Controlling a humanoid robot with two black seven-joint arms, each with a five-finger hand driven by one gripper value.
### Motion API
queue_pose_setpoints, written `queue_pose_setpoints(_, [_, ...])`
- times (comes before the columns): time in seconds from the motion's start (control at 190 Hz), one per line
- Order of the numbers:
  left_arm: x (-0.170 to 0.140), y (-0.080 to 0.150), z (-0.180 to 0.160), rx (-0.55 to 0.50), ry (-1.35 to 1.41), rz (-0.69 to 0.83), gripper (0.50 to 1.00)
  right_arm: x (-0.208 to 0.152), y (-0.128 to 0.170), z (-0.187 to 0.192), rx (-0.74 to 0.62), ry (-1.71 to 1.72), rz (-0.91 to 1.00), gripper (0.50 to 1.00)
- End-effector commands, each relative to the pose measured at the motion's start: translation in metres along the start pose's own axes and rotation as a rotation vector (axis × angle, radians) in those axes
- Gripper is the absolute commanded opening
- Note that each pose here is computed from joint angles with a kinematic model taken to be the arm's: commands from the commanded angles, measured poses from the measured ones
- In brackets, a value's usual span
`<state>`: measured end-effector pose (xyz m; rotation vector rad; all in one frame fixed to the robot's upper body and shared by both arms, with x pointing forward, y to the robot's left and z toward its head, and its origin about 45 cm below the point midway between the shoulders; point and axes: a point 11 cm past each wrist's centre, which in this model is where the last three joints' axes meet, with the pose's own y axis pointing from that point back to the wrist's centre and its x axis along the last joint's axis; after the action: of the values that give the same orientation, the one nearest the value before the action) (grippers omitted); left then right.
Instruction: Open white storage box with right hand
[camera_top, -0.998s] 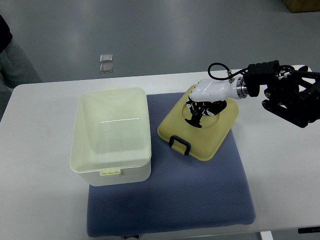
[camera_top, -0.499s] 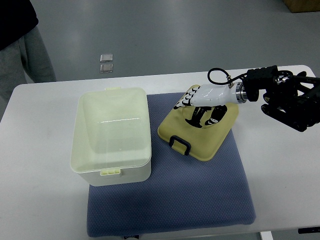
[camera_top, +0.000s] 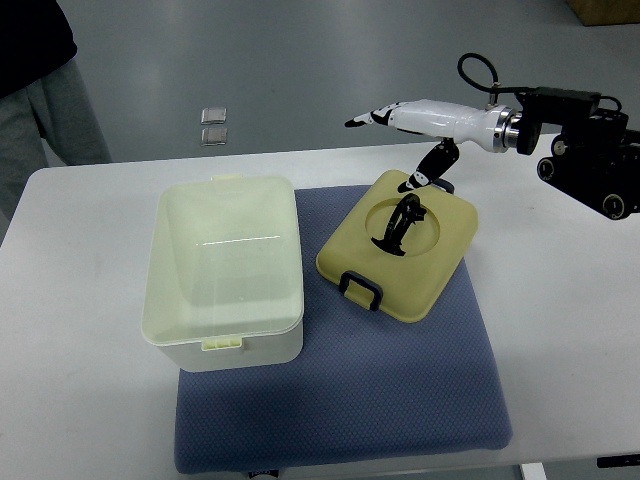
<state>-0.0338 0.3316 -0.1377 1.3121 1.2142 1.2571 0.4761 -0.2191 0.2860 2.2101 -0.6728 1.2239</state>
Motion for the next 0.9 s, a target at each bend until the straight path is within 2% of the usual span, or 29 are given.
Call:
queue_pose_setpoints(0.0, [0.000,0.000,0.000,0.000,-0.001,0.000,1.000,0.022,0.004,-0.001,0.021,-0.163,0.137,0.930])
queue_pose_setpoints(0.095, [0.000,0.000,0.000,0.000,-0.001,0.000,1.000,0.040,0.006,-0.004,0.076,-0.378,0.256,0.928])
queue_pose_setpoints(0.221, [0.000,0.000,0.000,0.000,-0.001,0.000,1.000,0.033,0.013,0.008,0.109,-0.657,0.379,0.928])
queue_pose_setpoints(0.483, [0.000,0.000,0.000,0.000,0.001,0.000,1.000,-0.023,0.027,0.048,0.055,-1.153,0.620,0.928])
queue_pose_setpoints(0.677, [0.000,0.000,0.000,0.000,-0.001,0.000,1.000,-0.070,0.019,0.063,-0.036,-1.500,0.711,0.928])
queue_pose_setpoints(0.893, [0.000,0.000,-0.002,0.002,0.004,0.000,1.000,-0.088,0.017,0.064,-0.042,-1.635,0.773,0.930])
